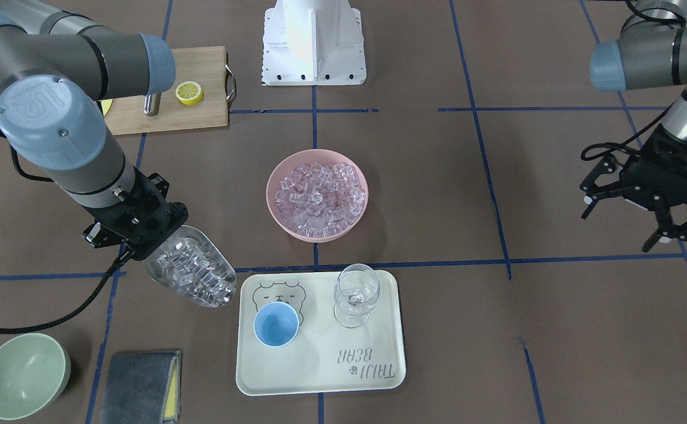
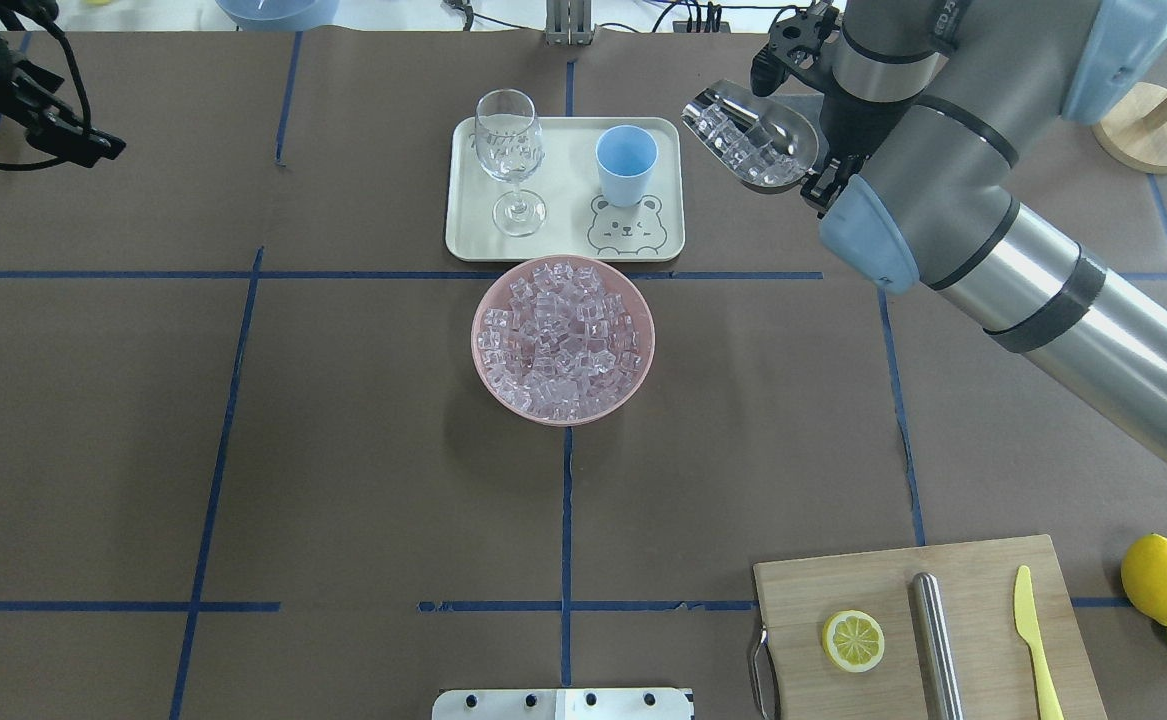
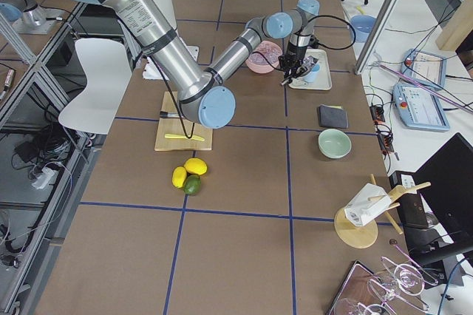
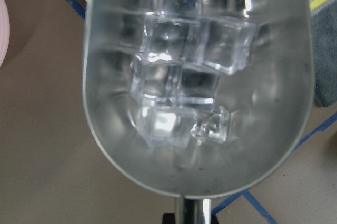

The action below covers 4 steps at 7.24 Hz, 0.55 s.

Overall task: Put ice in cup with scoop
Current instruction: 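Carry the filled scoop to the blue cup with the right gripper while the left withdraws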

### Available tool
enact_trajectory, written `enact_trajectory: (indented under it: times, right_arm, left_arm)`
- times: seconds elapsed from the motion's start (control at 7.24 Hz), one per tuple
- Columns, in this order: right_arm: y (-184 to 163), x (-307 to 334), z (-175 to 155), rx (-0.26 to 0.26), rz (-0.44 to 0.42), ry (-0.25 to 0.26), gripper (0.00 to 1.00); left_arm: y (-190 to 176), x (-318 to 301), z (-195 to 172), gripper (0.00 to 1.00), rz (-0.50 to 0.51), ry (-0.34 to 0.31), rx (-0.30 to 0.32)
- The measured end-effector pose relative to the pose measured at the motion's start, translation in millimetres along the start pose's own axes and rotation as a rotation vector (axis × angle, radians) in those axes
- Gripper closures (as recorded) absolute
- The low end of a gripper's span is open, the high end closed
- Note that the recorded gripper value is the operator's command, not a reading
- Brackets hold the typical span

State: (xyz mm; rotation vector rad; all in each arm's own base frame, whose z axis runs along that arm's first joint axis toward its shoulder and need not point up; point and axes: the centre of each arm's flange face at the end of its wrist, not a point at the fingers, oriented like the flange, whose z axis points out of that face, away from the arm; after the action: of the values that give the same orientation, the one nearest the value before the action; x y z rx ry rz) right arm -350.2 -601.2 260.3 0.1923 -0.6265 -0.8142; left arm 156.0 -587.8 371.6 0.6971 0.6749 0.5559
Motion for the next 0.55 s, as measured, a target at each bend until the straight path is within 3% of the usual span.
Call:
enact_trajectory:
  times: [0.55]
  right_arm:
    - [-42.2,-31.6,5.5,-0.115,0.074,-0.019,1.00]
  left_arm:
    - [12.0,-31.4,-24.9,0.00,-0.080,-0.047,-0.048]
